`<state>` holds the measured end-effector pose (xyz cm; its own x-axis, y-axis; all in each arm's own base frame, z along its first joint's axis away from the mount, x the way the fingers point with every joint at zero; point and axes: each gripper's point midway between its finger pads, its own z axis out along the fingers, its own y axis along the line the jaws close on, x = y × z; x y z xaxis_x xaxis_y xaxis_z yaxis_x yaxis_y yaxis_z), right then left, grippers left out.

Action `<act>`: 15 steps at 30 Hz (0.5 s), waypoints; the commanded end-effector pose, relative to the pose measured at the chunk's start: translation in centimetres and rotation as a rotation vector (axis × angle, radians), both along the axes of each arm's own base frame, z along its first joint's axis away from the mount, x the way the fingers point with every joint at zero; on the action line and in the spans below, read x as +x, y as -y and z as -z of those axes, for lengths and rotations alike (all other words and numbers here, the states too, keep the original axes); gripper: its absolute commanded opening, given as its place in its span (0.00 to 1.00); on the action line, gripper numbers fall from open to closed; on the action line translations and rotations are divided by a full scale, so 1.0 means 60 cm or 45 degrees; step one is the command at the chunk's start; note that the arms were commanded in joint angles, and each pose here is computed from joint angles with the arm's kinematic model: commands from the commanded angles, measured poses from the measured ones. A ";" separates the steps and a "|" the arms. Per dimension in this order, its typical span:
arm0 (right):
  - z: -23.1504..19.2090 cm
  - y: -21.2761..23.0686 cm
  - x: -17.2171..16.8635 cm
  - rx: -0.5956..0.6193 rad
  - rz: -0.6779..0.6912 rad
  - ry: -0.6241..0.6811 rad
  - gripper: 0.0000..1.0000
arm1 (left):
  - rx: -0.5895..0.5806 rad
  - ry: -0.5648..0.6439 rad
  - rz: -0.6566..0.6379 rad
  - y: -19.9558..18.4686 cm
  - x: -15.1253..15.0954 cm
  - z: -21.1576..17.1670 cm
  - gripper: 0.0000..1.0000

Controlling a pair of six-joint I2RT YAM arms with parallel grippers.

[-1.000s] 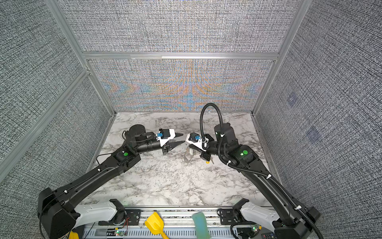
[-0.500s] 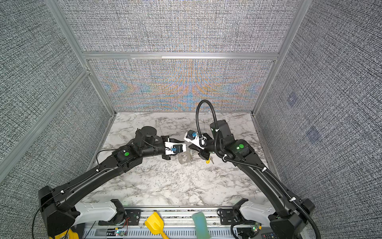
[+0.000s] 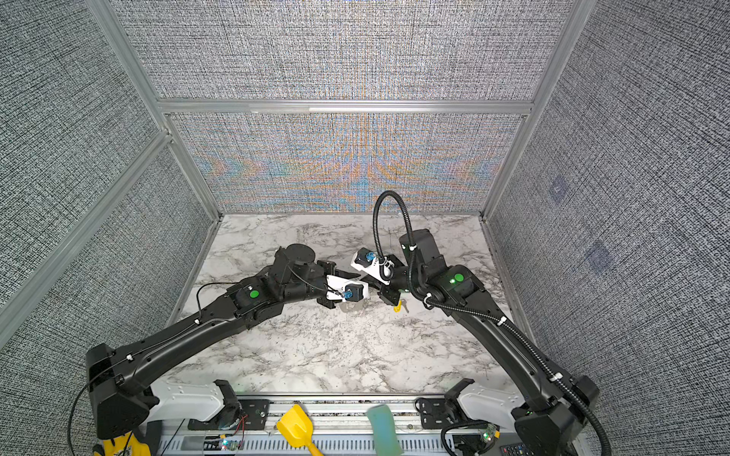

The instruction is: Remove the keys from the keyring

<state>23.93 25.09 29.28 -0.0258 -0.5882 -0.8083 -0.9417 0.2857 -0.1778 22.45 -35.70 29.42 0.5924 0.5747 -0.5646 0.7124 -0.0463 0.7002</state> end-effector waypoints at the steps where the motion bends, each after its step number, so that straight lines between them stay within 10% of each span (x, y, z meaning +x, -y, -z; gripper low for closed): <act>1: 0.005 -0.001 -0.010 -0.002 -0.023 -0.031 0.00 | 0.044 0.017 -0.016 -0.003 0.004 0.008 0.20; 15: 0.005 -0.002 -0.014 -0.010 -0.048 -0.018 0.00 | 0.056 0.011 -0.010 0.007 0.004 0.009 0.05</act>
